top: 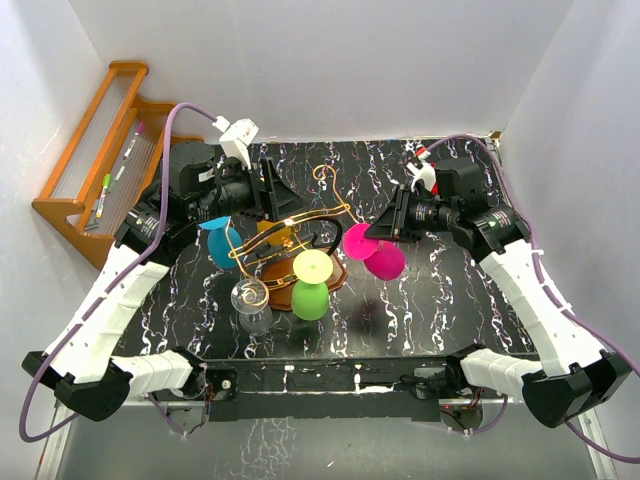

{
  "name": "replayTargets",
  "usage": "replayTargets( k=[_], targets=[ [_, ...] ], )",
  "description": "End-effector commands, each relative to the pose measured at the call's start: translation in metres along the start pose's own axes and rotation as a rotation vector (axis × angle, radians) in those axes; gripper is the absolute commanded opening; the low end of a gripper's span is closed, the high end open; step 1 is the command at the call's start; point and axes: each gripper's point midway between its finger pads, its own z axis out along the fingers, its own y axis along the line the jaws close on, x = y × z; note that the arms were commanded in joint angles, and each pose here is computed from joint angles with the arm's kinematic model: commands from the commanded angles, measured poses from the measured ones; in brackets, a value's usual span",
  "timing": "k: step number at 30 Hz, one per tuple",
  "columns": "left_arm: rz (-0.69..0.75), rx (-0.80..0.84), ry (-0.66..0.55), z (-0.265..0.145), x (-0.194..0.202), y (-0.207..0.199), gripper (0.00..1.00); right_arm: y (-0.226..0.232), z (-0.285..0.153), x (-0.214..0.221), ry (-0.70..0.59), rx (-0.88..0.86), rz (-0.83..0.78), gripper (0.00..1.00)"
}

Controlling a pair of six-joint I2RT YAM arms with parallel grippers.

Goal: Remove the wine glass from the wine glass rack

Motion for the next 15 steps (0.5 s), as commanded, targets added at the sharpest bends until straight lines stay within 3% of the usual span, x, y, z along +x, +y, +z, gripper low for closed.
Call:
replayTargets(
  k=[1, 15],
  targets=[
    [0.03, 0.019, -0.033, -0.014, -0.007, -0.01, 0.57, 0.009, -0.005, -0.012, -0.076, -0.012, -0.011, 0.12],
    [0.034, 0.01, -0.046, -0.018, -0.014, -0.013, 0.57, 0.013, -0.019, -0.017, -0.174, -0.02, 0.022, 0.08]
  ],
)
